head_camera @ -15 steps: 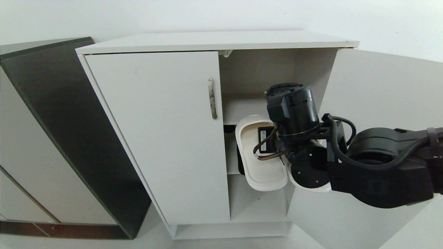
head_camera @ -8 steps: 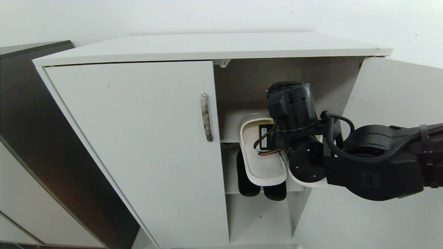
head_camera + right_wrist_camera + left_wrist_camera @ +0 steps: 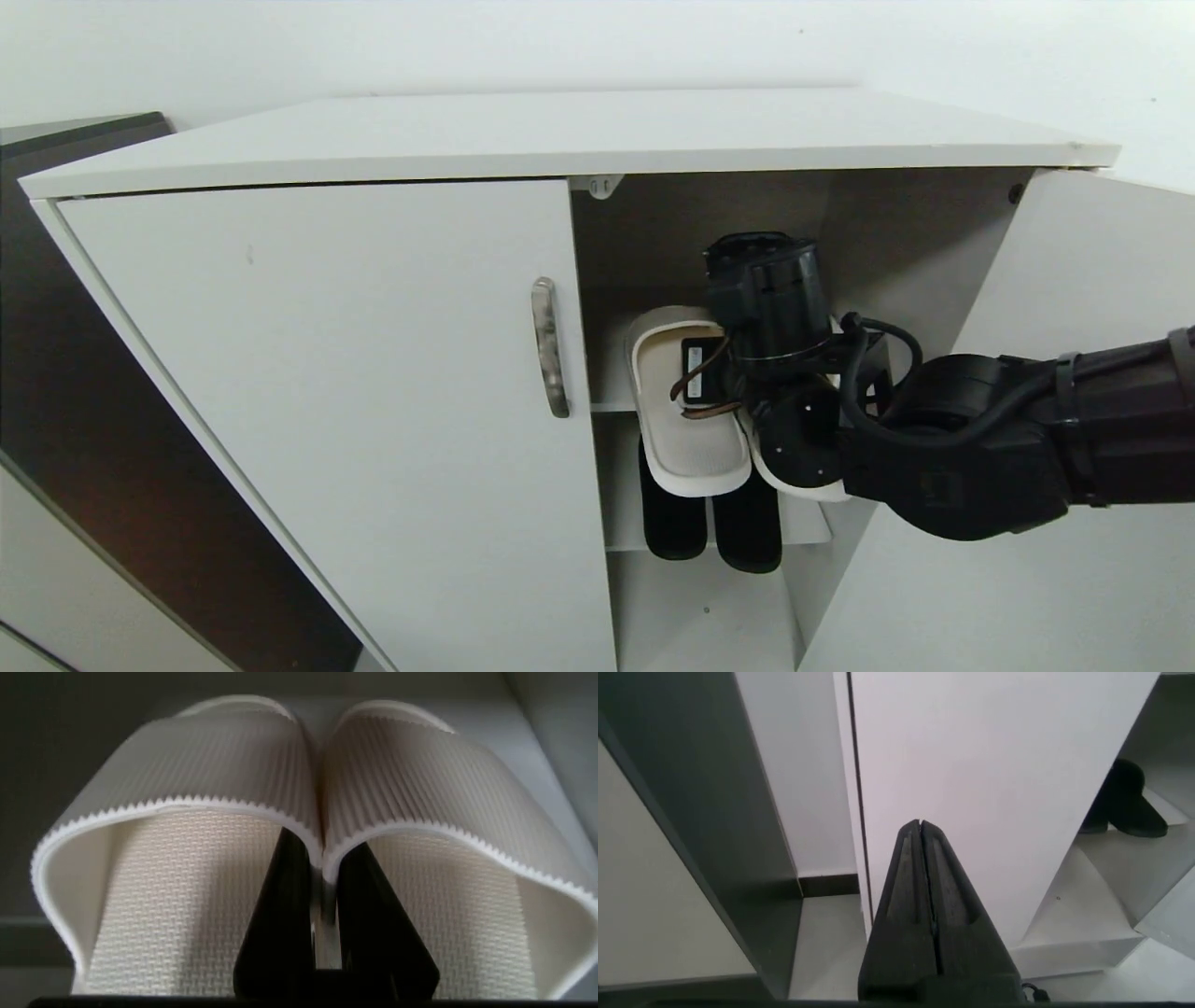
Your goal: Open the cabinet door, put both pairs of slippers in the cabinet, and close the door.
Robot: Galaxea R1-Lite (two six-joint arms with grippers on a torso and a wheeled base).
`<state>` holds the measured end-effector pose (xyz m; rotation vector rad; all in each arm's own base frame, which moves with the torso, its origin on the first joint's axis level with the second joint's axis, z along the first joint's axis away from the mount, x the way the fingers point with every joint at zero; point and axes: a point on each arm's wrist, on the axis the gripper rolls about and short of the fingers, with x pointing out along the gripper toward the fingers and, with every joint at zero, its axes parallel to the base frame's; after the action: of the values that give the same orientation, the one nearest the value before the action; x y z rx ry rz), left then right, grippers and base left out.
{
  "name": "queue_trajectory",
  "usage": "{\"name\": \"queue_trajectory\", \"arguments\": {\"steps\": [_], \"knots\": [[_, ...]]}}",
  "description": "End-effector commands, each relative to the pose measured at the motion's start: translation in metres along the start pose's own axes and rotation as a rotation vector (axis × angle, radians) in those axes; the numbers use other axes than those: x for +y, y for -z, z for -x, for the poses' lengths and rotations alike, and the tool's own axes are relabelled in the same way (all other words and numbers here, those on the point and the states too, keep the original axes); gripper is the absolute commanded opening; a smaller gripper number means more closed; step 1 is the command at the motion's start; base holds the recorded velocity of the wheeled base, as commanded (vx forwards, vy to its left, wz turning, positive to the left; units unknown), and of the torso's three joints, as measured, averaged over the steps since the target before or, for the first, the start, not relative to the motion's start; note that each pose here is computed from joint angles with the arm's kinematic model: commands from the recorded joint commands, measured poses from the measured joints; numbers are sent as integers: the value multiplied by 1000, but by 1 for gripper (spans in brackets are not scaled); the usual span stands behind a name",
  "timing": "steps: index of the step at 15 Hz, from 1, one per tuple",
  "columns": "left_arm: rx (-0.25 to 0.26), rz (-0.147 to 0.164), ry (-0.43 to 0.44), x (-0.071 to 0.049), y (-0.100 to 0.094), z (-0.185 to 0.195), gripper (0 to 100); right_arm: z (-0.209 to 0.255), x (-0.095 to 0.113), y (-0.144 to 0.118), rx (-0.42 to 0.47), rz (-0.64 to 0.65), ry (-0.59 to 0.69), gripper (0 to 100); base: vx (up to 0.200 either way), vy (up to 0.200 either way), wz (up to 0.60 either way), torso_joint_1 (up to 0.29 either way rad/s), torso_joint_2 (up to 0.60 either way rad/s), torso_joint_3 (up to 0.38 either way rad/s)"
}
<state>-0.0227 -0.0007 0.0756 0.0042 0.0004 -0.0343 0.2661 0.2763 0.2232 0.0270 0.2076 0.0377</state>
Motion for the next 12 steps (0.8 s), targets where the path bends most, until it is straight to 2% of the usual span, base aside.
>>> {"name": "queue_trajectory", "arguments": {"steps": [1,7,12], "knots": [[0,0,-1,0,0,0,0,-7,-3,-3,-5,3,12,0,0,0,0,0,0,0],[0,1,-1,0,0,0,0,-42,-8,-19,-43,4,58,0,0,0,0,0,0,0],[0,0,-1,0,0,0,0,-51,-9,-24,-25,17,39,0,0,0,0,0,0,0]]}}
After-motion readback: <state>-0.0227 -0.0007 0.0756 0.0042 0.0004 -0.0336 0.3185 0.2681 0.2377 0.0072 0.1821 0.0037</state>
